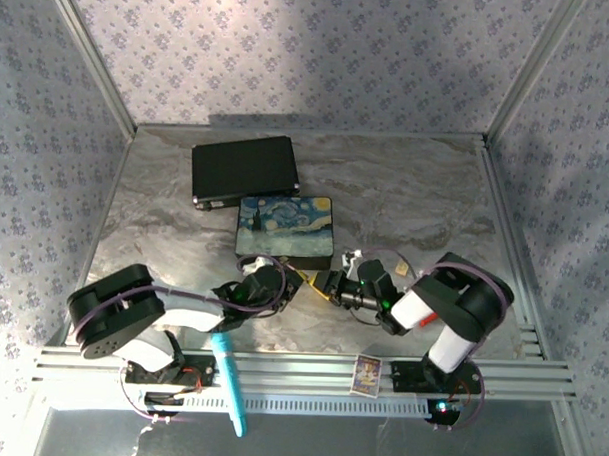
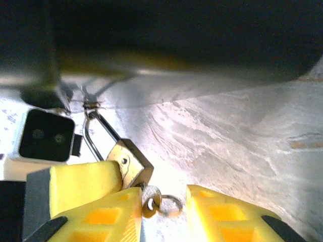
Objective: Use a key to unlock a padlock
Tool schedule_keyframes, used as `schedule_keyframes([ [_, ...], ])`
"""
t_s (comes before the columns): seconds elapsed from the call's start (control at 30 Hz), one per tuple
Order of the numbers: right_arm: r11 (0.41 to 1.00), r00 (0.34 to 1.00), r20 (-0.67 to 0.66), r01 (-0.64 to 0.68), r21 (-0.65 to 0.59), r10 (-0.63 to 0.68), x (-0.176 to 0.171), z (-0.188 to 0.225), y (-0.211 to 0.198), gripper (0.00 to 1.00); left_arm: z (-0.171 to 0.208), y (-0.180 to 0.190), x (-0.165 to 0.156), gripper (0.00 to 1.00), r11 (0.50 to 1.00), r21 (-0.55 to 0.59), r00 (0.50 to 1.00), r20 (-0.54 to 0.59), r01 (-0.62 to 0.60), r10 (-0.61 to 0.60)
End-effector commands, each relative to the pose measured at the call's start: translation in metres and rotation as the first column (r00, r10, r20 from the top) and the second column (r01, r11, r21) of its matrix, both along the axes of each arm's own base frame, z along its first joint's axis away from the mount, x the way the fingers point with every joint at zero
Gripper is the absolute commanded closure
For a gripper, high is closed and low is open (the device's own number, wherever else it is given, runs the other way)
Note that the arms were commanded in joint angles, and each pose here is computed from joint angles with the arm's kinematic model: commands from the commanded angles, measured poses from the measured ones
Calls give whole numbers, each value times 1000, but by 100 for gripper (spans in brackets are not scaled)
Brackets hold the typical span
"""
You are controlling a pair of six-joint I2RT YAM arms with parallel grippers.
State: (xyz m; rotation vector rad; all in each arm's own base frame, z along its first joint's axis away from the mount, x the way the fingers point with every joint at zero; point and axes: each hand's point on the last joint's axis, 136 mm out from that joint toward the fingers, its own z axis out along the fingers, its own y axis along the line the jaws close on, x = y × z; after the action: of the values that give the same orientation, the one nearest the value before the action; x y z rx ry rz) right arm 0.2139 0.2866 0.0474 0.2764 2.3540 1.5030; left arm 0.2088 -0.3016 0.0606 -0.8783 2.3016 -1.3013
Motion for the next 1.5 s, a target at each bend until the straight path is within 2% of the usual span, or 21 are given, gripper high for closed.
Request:
schedule_keyframes([
  [0.0, 980, 997, 3, -70, -188, 71, -12, -25, -11, 69, 2, 1, -2, 100, 1000, 19, 999, -32, 4, -3],
  [0.13, 962, 995, 39, -82, -262, 96, -14, -24, -22, 66, 4, 1, -2, 100, 999, 38, 1000, -28, 15, -14],
  [0.2, 941, 988, 83, -96, -325, 129, -13, -20, -28, 59, 6, 0, -2, 100, 999, 46, 999, -27, 27, -26],
  [0.27, 874, 971, 120, -127, -469, 206, -16, -18, -39, 52, 8, -2, -3, 100, 998, 49, 999, -24, 43, -42],
  [0.33, 775, 938, 210, -87, -626, 274, -12, -4, -51, 49, 9, -3, -5, 100, 996, 60, 998, -27, 58, -56],
  [0.4, 720, 907, 280, -36, -693, 314, -8, 12, -60, 48, 10, -3, -5, 100, 996, 63, 997, -24, 70, -68],
  [0.43, 713, 893, 307, -22, -701, 330, -6, 19, -62, 49, 10, -3, -6, 100, 995, 63, 997, -25, 77, -75],
  [0.53, 726, 832, 375, -48, -686, 409, -8, 29, -54, 63, 12, -3, -6, 100, 995, 54, 996, -27, 85, -84],
  [0.63, 740, 826, 361, -97, -666, 433, -10, 27, -43, 73, 13, -3, -6, 100, 995, 51, 996, -22, 87, -86],
  [0.77, 745, 810, 347, -157, -648, 472, -15, 18, -20, 74, 18, -6, -7, 100, 994, 36, 995, -18, 101, -101],
  [0.93, 689, 734, 383, -157, -708, 561, -15, 16, 6, 70, 19, -9, -10, 100, 992, 29, 992, -25, 122, -122],
  [1.17, 652, 698, 380, -164, -740, 607, -10, 10, 14, 71, 17, -5, -14, 100, 991, 28, 991, -32, 129, -128],
  [1.47, 666, 671, 403, -184, -723, 622, -9, 13, 22, 83, 21, -4, -15, 100, 990, 26, 990, -22, 137, -136],
])
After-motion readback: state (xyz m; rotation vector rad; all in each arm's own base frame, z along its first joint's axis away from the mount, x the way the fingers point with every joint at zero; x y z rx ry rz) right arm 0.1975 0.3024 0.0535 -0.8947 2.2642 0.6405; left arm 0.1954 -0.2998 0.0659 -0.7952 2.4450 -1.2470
